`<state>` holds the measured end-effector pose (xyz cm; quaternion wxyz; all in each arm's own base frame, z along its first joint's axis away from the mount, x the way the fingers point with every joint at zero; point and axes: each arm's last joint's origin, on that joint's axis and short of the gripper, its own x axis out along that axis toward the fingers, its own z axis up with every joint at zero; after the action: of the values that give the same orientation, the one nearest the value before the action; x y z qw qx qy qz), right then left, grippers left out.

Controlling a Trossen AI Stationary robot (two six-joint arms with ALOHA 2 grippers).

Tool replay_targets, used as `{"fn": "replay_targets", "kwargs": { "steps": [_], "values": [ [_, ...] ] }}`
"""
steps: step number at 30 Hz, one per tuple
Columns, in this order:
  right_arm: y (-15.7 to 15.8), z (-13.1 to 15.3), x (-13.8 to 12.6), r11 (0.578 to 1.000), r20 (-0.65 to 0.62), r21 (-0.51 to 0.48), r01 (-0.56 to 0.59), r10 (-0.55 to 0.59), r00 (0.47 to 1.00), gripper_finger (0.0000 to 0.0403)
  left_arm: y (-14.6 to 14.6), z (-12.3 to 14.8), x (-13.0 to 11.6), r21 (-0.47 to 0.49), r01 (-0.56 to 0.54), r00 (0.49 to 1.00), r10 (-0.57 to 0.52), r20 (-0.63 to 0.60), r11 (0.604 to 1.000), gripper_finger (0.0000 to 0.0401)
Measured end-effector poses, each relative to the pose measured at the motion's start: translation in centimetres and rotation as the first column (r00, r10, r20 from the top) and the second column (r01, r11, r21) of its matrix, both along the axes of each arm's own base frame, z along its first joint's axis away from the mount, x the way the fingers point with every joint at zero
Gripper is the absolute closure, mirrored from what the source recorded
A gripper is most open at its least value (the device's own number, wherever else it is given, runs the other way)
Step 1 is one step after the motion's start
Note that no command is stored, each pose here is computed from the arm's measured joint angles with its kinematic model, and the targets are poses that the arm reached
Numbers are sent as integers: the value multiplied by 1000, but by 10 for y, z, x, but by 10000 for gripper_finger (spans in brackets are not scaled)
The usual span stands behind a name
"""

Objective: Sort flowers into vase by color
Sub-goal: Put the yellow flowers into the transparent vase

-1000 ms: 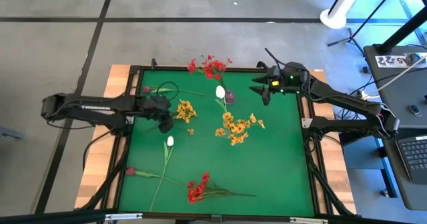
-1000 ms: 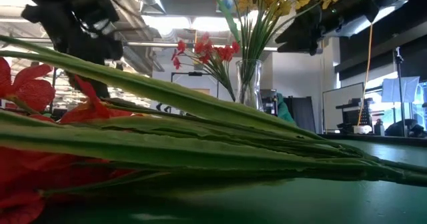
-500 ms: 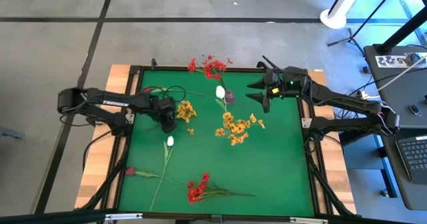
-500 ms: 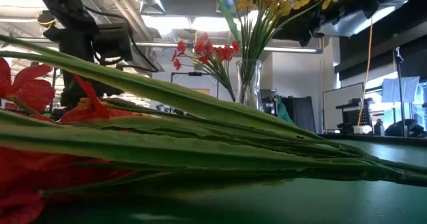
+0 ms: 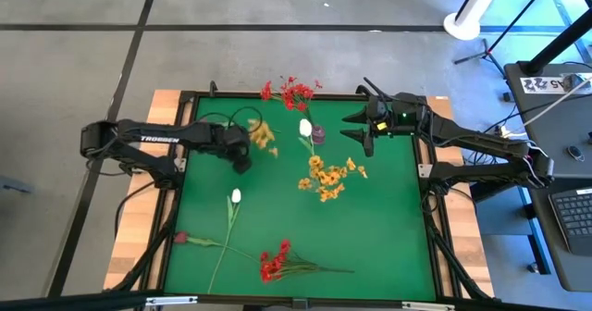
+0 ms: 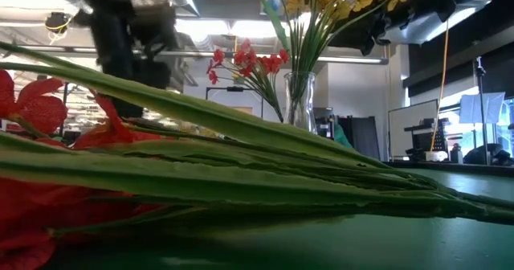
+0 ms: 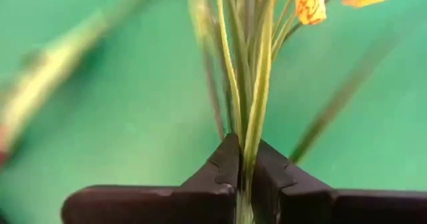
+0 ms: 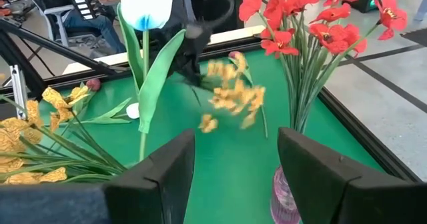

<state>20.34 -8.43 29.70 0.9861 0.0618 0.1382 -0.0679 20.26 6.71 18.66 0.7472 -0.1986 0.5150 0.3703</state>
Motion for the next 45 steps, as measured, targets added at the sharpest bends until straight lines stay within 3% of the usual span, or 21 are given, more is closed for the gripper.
{"fn": "replay_targets", "kwargs": {
  "steps": [5, 9, 17, 21, 25, 30, 34, 36, 41, 43, 45],
  "values": [
    [0, 0, 0, 1000, -1, 1, 0, 0, 1000, 190, -3, 44, 9, 120, 4, 999, -7, 31, 993, 396],
    [0, 0, 0, 1000, -4, 3, 1, -1, 1000, 190, -15, 81, 8, 197, 23, 987, -53, 150, 980, 397],
    [-1, 1, -2, 998, -2, -19, 52, -52, 999, 190, -51, 134, -28, 361, -41, 895, -126, 429, 932, 399],
    [1, 8, -7, 995, 24, -62, 78, -77, 997, 190, -66, 156, -41, 414, -56, 795, -210, 569, 908, 399],
    [3, 16, -15, 991, 71, -88, 101, -95, 993, 190, -81, 173, -37, 487, -28, 660, -349, 665, 873, 399],
    [5, 22, -20, 988, 101, -102, 117, -106, 989, 190, -105, 174, -16, 623, -7, 476, -545, 690, 782, 400],
    [6, 22, -21, 988, 105, -98, 118, -107, 989, 190, -120, 152, -3, 706, -41, 280, -670, 688, 707, 400],
    [6, 22, -21, 988, 105, -98, 118, -107, 989, 190, -123, 131, 3, 722, -57, 195, -702, 685, 689, 400],
    [6, 22, -21, 989, 107, -85, 120, -110, 988, 190, -118, 91, 17, 714, -138, 99, -708, 699, 686, 400],
    [6, 22, -21, 990, 109, -72, 122, -114, 987, 190, -116, 83, 25, 715, -132, 48, -717, 696, 686, 400],
    [6, 22, -21, 990, 110, -65, 123, -116, 987, 190, -113, 78, 36, 728, -114, 33, -729, 683, 676, 400]
  ]
}}
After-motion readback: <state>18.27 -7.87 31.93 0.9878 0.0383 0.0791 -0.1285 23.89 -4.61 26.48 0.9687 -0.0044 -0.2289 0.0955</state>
